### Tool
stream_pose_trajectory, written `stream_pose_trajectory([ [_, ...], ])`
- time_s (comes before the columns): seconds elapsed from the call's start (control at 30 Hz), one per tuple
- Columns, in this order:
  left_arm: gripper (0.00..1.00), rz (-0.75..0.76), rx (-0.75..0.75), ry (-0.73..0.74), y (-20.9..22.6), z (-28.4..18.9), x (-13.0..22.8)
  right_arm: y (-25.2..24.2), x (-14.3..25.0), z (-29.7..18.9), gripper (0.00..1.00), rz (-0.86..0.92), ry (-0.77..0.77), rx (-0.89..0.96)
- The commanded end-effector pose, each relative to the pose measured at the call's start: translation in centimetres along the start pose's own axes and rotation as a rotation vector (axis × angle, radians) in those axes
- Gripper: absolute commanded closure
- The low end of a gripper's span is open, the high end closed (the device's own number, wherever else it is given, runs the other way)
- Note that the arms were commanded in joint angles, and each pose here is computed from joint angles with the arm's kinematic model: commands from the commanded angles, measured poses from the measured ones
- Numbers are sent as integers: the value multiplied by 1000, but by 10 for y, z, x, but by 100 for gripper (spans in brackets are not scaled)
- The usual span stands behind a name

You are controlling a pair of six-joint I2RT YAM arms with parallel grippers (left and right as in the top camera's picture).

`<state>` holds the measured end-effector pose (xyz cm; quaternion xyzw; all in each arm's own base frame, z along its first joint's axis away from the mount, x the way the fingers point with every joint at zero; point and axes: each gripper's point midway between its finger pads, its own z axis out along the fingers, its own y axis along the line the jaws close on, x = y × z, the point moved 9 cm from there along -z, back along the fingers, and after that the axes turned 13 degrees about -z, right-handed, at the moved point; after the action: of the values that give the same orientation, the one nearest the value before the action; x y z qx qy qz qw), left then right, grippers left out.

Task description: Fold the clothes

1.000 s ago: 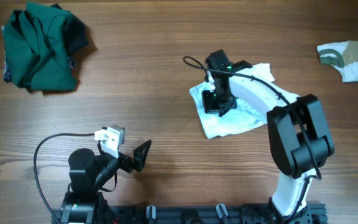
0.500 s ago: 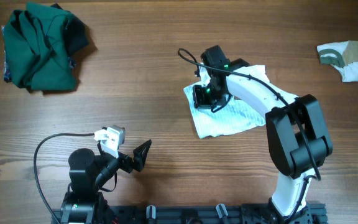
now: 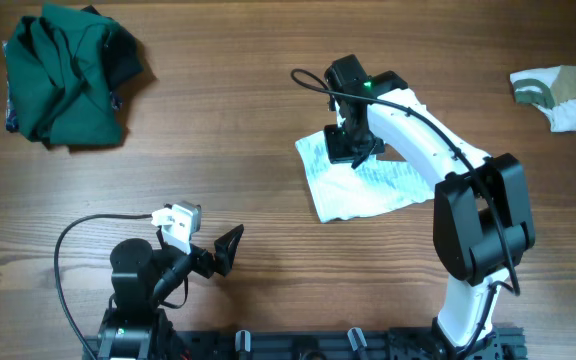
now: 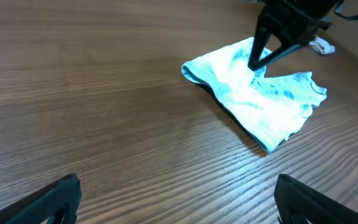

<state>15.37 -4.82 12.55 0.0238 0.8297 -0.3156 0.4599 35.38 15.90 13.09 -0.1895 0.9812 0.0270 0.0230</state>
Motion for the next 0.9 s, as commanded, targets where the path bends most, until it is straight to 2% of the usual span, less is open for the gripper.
stream_pose_trajectory([
  [0.0,0,-12,-4,7,1,1,3,-6,16,20,96,-20,82,53],
  [0.2,0,-12,-4,7,1,1,3,2,28,34,96,-17,116,-45],
  [0.6,0,-12,-4,7,1,1,3,34,28,43,96,-74,103,-114],
  [0.87,0,-12,-4,7,1,1,3,53,32,78,96,-89,184,-197],
])
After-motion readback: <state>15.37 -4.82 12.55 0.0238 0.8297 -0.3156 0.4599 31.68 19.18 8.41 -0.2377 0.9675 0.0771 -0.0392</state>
